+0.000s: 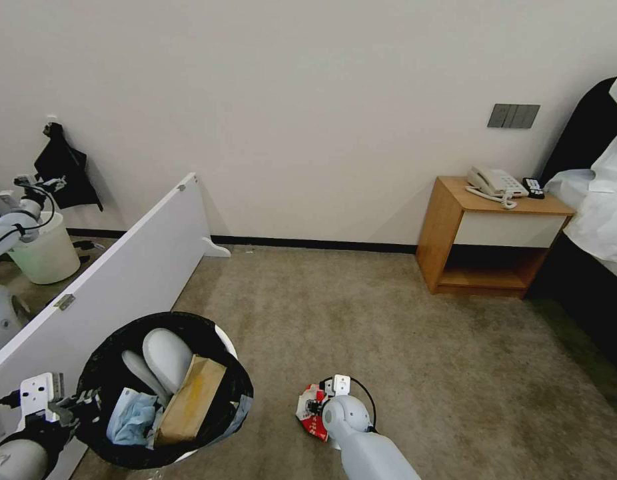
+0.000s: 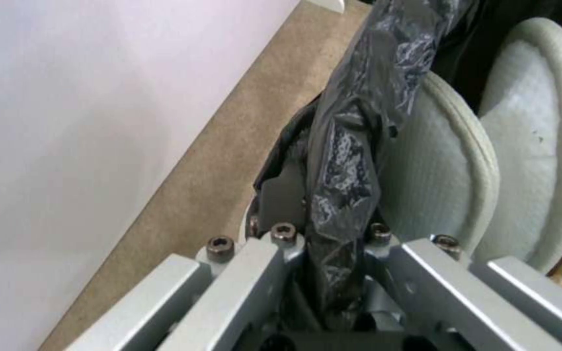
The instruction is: Pick up the trash bin, then pick up the garbage from the floor and place it into the trash bin.
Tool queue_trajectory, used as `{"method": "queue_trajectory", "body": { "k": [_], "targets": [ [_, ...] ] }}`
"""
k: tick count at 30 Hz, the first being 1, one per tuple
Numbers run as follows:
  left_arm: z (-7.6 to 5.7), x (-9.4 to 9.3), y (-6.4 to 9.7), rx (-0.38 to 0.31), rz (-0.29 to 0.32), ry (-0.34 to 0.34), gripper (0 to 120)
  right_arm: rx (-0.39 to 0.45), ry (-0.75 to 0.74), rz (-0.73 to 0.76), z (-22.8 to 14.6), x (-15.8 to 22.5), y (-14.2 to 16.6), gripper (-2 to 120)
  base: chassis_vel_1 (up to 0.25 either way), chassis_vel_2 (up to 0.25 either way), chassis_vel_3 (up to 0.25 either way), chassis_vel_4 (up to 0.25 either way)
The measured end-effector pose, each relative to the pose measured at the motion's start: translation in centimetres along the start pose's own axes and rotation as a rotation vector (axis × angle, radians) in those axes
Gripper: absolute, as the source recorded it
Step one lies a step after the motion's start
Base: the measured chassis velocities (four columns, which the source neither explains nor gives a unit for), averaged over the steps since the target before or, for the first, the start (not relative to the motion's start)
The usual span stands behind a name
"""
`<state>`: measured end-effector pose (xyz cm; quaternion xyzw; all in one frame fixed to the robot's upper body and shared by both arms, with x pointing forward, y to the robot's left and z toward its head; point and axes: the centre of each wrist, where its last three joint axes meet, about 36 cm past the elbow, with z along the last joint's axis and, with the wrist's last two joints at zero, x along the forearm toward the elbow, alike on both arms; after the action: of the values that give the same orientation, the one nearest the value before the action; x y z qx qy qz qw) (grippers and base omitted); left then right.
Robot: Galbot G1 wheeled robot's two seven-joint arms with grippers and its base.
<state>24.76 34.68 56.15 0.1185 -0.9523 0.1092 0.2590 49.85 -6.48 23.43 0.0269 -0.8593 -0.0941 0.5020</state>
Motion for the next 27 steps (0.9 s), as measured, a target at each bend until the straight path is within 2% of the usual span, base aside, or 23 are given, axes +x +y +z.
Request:
{"method": "queue_trajectory", "body": {
  "k": [1, 3, 5, 6, 8, 12, 13, 27],
  "targets": [
    [0.0, 0.0, 0.0, 0.0, 0.0, 0.0, 3, 0.002, -0.001, -0.003, 0.0, 0.1, 0.1, 41, 0.0, 0.0, 0.0, 0.0],
    [0.0, 0.0, 0.0, 0.0, 0.0, 0.0, 3, 0.004, -0.002, -0.004, -0.1, 0.2, 0.2, 37, 0.0, 0.0, 0.0, 0.0],
    [0.0, 0.0, 0.0, 0.001, 0.002, -0.001, 3, 0.01, -0.003, -0.01, 0.0, 0.3, 0.5, 28, 0.0, 0.0, 0.0, 0.0],
    [0.0, 0.0, 0.0, 0.001, 0.002, -0.001, 3, 0.01, -0.003, -0.01, 0.0, 0.3, 0.5, 28, 0.0, 0.0, 0.0, 0.0],
    [0.0, 0.0, 0.0, 0.002, 0.003, 0.0, 3, 0.018, -0.004, -0.018, 0.1, 0.6, 0.9, 16, 0.0, 0.0, 0.0, 0.0],
    [0.0, -0.1, 0.0, 0.002, 0.003, 0.0, 3, 0.023, -0.005, -0.023, 0.1, 0.9, 1.2, 7, 0.0, 0.0, 0.0, 0.0],
    [0.0, -0.1, 0.0, 0.003, 0.003, 0.001, 3, 0.026, -0.007, -0.026, 0.1, 1.0, 1.4, 0, 0.0, 0.0, 0.0, 0.0],
    [0.0, -0.1, 0.0, 0.006, 0.009, 0.002, 3, 0.037, -0.003, -0.021, 0.5, 1.1, 1.1, 0, 0.0, 0.0, 0.0, 0.0]
  ]
}}
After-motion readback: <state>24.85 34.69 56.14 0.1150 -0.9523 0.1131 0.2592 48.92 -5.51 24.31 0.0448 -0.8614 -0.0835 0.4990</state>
